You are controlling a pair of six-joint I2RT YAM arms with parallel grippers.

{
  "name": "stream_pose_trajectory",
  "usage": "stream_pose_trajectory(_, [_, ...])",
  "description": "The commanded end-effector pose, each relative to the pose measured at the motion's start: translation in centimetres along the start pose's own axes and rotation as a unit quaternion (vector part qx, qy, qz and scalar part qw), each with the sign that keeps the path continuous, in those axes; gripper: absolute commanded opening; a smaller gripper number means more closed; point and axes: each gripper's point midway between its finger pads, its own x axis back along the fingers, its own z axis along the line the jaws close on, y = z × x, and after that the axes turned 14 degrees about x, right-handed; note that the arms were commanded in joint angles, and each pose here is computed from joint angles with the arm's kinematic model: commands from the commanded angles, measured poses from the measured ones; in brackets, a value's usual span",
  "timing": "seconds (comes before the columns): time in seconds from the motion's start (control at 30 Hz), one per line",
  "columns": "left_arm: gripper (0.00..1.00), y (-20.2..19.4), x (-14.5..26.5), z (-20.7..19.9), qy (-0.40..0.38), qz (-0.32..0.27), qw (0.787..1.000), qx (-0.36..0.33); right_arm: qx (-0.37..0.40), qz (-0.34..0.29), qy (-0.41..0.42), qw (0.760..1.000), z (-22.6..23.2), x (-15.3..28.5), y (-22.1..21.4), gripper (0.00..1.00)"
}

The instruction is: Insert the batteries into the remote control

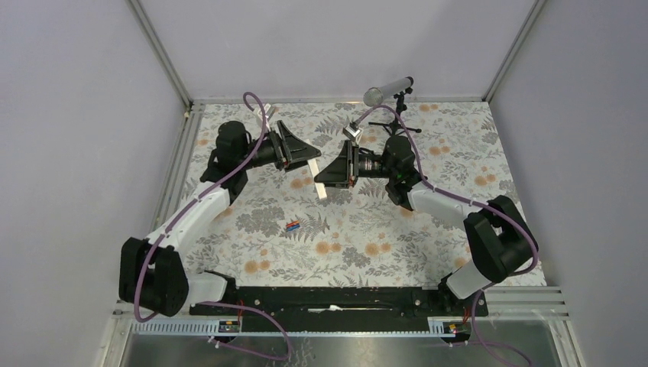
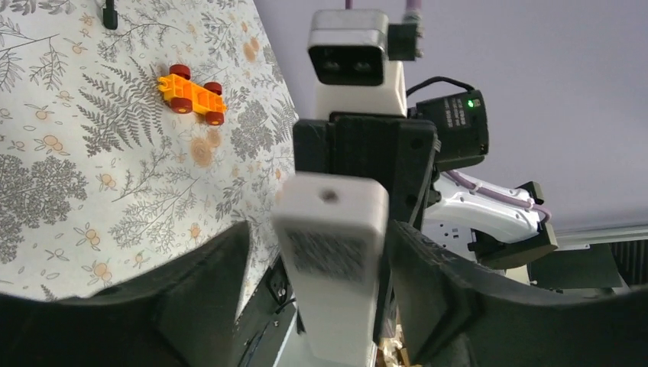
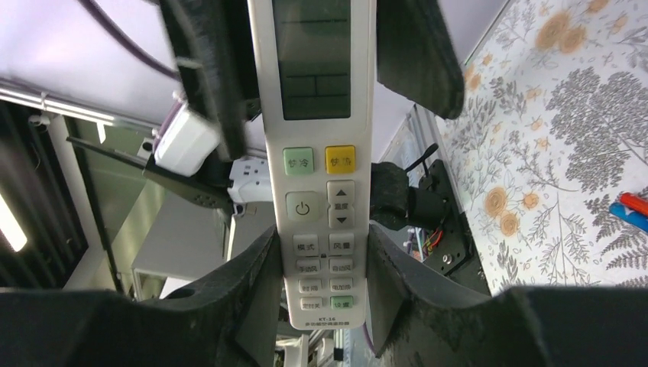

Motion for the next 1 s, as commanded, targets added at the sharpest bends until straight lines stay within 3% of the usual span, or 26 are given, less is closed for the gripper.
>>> stream_pose_trajectory(0.0, [0.58, 0.4, -0.7, -3.0, -0.06, 0.018, 0.998, 0.018, 0.042, 0.014, 0.06, 0.997, 3.2, -0.2, 0.7, 0.03])
stream_pose_trajectory(0.13, [0.38, 0.1, -0.4, -2.1, -0.042, 0.009, 0.999, 0.017, 0.03, 0.011, 0.065, 0.997, 3.0, -0.3, 0.8, 0.03])
stream_pose_trajectory(0.27, [0.08, 0.0, -0.1, -2.1, -0.033, 0.002, 0.999, 0.014, 0.015, 0.011, 0.059, 0.998, 2.1, -0.5, 0.7, 0.08])
stream_pose_trajectory(0.3, [0.02, 0.1, -0.1, -2.1, -0.031, -0.001, 0.999, 0.015, 0.011, 0.011, 0.055, 0.998, 1.8, -0.6, 0.6, 0.15])
stream_pose_trajectory(0.43, [0.0, 0.8, 0.1, -1.6, 0.006, -0.026, 0.999, 0.021, 0.027, -0.018, 0.027, 0.999, 0.4, -0.4, 0.7, 0.72])
stream_pose_trajectory(0.5, [0.0, 1.7, 0.4, 0.1, 0.067, -0.055, 0.996, 0.026, 0.049, -0.042, -0.014, 0.998, -0.7, -0.3, 1.2, 0.89])
stream_pose_trajectory(0.57, [0.0, 2.8, 1.2, 2.4, 0.149, -0.096, 0.983, 0.046, 0.078, -0.051, -0.06, 0.994, -1.4, -0.1, 1.4, 0.98])
stream_pose_trajectory(0.67, [0.0, 4.1, 2.5, 4.6, 0.225, -0.147, 0.96, 0.072, 0.161, -0.048, -0.14, 0.976, -2.2, -0.9, 1.3, 1.0])
stream_pose_trajectory(0.77, [0.0, 4.8, 2.7, 4.5, 0.238, -0.177, 0.951, 0.085, 0.258, -0.036, -0.225, 0.939, -3.2, -2.1, 0.4, 0.98])
stream_pose_trajectory(0.97, [0.0, 5.0, 3.4, 5.4, 0.277, -0.209, 0.932, 0.103, 0.289, -0.058, -0.302, 0.907, -4.6, -2.7, 1.4, 0.78])
